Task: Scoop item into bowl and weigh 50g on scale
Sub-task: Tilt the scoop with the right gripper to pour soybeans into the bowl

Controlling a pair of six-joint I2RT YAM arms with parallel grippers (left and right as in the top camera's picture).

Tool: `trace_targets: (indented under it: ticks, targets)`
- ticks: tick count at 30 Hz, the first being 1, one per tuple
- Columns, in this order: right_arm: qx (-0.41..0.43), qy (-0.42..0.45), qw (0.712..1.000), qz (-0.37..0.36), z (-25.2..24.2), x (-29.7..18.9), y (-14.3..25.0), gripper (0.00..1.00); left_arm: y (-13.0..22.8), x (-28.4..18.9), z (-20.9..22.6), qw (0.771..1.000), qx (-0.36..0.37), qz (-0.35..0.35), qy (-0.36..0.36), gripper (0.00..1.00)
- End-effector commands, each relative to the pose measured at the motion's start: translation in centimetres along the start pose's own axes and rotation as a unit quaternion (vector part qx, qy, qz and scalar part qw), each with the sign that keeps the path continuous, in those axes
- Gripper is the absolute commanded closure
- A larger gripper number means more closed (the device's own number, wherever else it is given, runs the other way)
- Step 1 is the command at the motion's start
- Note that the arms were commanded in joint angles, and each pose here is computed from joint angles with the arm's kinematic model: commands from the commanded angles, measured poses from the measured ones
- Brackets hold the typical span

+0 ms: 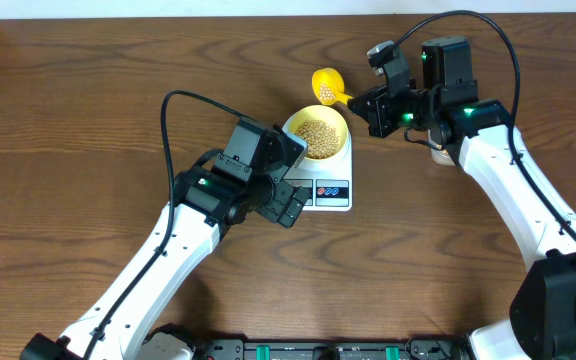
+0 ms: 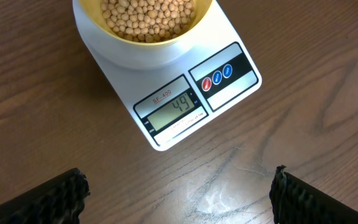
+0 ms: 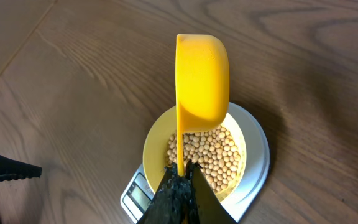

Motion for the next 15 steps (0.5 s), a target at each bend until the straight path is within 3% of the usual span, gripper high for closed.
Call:
trace_targets:
  ticks: [1,11,15]
  targets:
    - [0.006,-0.006,1.0,0.001,0.23,0.28,0.04,0.99,0.42,0.34,0.23,1.0,-0.004,0.007,-0.006,0.04]
    - [0.002,-0.006,1.0,0.002,0.23,0.28,0.09,0.99,0.42,0.34,0.23,1.0,-0.004,0.007,-0.006,0.04]
    - [-0.039,-0.014,0.999,0.018,0.69,0.42,0.73,0.99,0.42,0.34,0.23,1.0,-0.004,0.007,-0.006,0.04]
Point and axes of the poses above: each gripper's point midway between its finger pads, its own x axis out along the fingers, its own z axis along the line the jaws close on, y = z × x, the point moved 5 cm from there along -x, back along the fingers, and after that the axes turned 13 degrees about -x, right-handed, at the moved point
